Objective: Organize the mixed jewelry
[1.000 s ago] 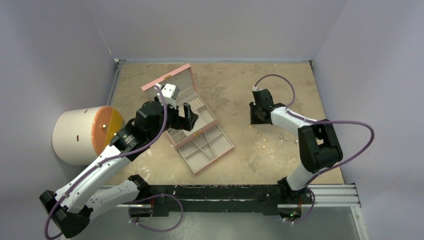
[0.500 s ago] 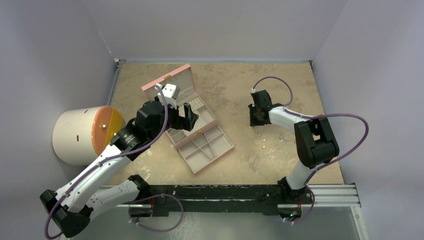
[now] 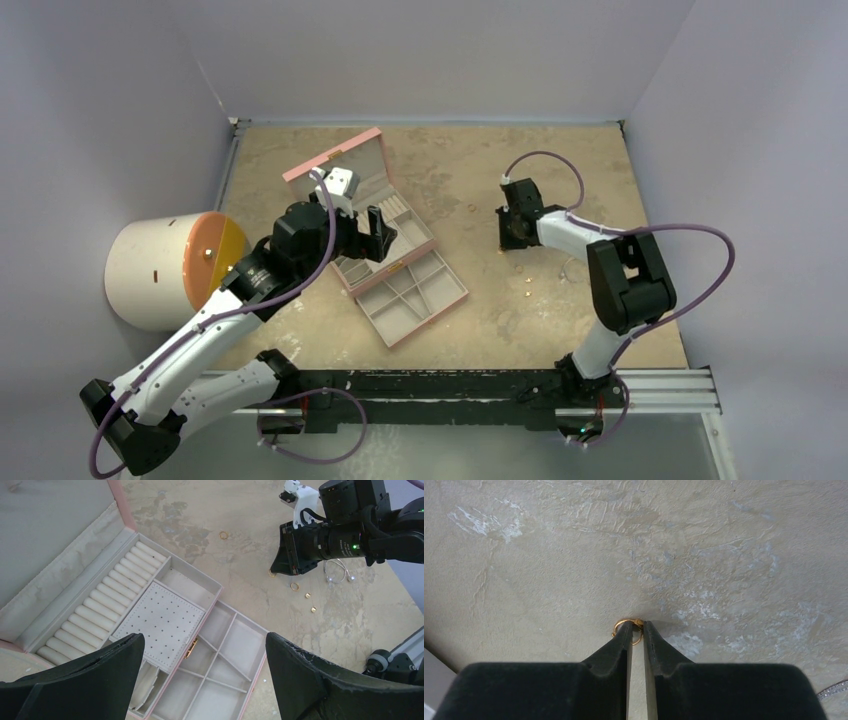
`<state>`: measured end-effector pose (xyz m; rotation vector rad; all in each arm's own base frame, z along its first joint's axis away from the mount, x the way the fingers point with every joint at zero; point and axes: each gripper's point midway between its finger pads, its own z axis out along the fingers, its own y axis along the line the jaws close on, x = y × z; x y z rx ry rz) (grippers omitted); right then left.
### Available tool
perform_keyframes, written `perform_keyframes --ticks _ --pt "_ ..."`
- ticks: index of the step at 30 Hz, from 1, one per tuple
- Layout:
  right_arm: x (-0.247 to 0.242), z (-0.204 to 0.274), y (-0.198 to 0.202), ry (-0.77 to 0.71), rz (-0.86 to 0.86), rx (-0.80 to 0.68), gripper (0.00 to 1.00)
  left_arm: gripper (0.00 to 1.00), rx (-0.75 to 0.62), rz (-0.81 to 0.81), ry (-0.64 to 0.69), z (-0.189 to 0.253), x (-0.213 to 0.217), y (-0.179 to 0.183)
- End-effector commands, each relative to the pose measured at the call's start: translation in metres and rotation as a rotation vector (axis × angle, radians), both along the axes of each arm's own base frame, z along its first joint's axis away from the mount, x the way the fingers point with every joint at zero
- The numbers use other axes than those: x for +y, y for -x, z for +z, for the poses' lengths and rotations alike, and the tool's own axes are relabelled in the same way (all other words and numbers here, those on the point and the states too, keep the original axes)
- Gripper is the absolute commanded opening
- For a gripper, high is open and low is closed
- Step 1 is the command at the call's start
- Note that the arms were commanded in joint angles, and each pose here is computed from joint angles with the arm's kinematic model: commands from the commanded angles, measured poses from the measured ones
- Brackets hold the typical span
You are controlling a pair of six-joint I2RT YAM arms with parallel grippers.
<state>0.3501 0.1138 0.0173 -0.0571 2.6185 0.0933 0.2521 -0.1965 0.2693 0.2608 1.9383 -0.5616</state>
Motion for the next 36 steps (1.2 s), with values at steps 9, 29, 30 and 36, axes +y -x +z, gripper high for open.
perform_keyframes --ticks 9,29,30,36 --pt "-0.004 0.003 -0.004 0.03 0.022 -0.003 0.0 0.91 -0.018 0.002 -0.007 0.003 0.001 0.0" --pt "0.096 0.112 0.045 -0.143 0.161 -0.251 0.0 0.85 0.097 0.041 0.183 -0.01 -0.018 0.0" --pt "0.101 0.121 0.05 -0.172 0.164 -0.272 0.0 0.85 0.106 0.058 0.217 -0.011 -0.018 0.0" --pt "0.126 0.16 0.074 -0.301 0.216 -0.356 0.0 0.75 0.197 0.132 0.384 -0.024 -0.022 0.002"
